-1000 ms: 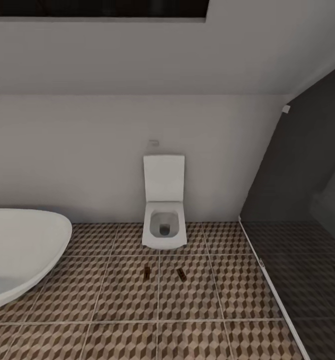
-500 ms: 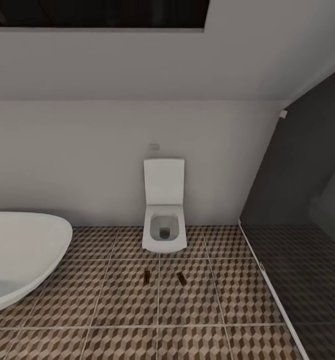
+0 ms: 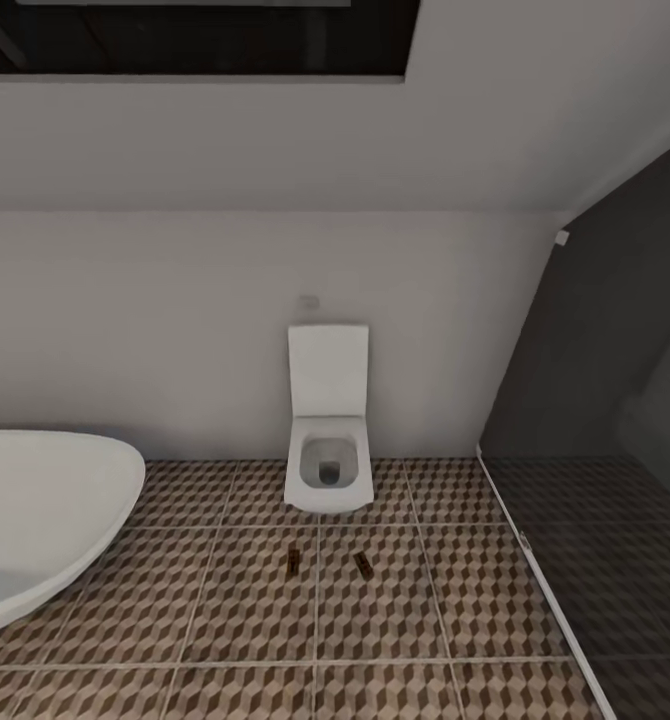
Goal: Take the four mousetraps from the cabinet in the bathroom and place them on the bathroom floor. Make sure all four end up on the same floor surface, and ensure that at least two of them are either under or directly next to the same bathroom sink.
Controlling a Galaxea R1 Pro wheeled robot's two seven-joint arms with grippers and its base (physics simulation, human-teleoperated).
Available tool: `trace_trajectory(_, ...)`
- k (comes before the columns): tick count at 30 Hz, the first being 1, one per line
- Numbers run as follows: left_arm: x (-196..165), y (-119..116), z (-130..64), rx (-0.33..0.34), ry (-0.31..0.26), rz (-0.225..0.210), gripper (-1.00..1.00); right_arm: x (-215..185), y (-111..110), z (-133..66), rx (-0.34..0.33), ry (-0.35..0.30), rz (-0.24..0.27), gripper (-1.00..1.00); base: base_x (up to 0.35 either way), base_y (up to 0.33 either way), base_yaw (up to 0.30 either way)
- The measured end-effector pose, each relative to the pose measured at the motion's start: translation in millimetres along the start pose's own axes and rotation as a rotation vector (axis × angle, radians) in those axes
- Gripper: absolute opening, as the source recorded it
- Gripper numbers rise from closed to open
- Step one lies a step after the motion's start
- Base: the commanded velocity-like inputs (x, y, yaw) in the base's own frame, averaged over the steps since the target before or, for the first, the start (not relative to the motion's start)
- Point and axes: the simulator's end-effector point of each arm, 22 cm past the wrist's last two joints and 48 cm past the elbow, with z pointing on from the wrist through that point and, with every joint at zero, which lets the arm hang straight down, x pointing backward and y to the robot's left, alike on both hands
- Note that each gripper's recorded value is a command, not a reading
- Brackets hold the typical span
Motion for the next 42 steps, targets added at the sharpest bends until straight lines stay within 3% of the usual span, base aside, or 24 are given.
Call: trace_trajectory(42, -27.6, -2.0, -0.9, 0.004, -0.067, -0.015, 1.00, -27.5, -4.6, -3.4, 0.011, -0.067, -0.007, 1.00, 0.000, 0.000, 0.000)
